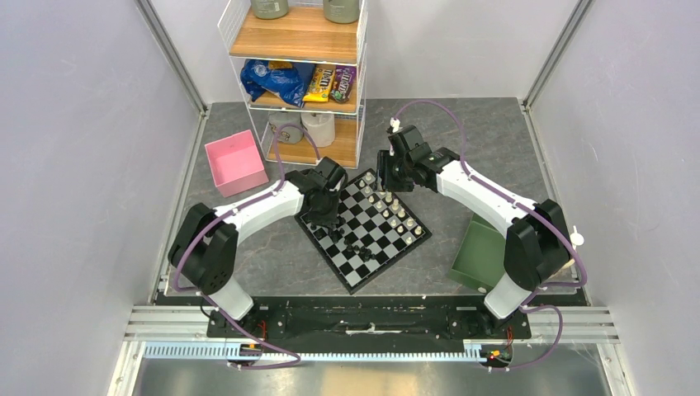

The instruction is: Set up the chess pieces on the board

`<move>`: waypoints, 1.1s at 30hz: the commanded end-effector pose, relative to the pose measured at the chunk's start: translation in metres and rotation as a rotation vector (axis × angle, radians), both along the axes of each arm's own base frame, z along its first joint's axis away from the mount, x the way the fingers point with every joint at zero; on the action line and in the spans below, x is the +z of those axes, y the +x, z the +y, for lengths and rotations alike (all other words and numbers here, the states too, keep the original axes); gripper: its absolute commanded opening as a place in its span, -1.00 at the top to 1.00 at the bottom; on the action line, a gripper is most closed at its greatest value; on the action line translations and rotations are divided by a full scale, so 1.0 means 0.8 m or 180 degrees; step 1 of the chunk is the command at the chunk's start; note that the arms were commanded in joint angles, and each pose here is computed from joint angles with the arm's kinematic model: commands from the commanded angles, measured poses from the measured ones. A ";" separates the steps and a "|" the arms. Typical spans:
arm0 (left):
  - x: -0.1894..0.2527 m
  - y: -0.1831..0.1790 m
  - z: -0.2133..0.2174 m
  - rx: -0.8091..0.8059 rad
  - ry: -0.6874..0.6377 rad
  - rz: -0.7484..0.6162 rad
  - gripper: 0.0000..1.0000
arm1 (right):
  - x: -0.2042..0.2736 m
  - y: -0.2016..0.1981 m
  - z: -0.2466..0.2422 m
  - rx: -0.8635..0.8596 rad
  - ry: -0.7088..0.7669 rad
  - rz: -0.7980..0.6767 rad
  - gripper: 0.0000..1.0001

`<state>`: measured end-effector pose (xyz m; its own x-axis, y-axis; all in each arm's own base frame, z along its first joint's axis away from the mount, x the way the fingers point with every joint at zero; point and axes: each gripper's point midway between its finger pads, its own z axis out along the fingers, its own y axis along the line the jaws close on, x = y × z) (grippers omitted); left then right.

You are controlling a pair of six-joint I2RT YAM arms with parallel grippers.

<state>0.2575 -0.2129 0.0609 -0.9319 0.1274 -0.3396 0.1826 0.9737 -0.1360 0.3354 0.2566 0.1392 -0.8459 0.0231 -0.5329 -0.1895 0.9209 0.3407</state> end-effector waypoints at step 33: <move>0.012 -0.036 0.014 0.0056 -0.0034 0.0051 0.78 | 0.009 0.003 0.007 0.0007 0.0128 -0.0021 -0.10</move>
<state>0.2339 -0.1979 0.0652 -0.9388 0.1359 -0.3166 0.1819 0.9759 -0.1205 0.3344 0.2579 0.1394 -0.8490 0.0260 -0.5277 -0.1888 0.9179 0.3489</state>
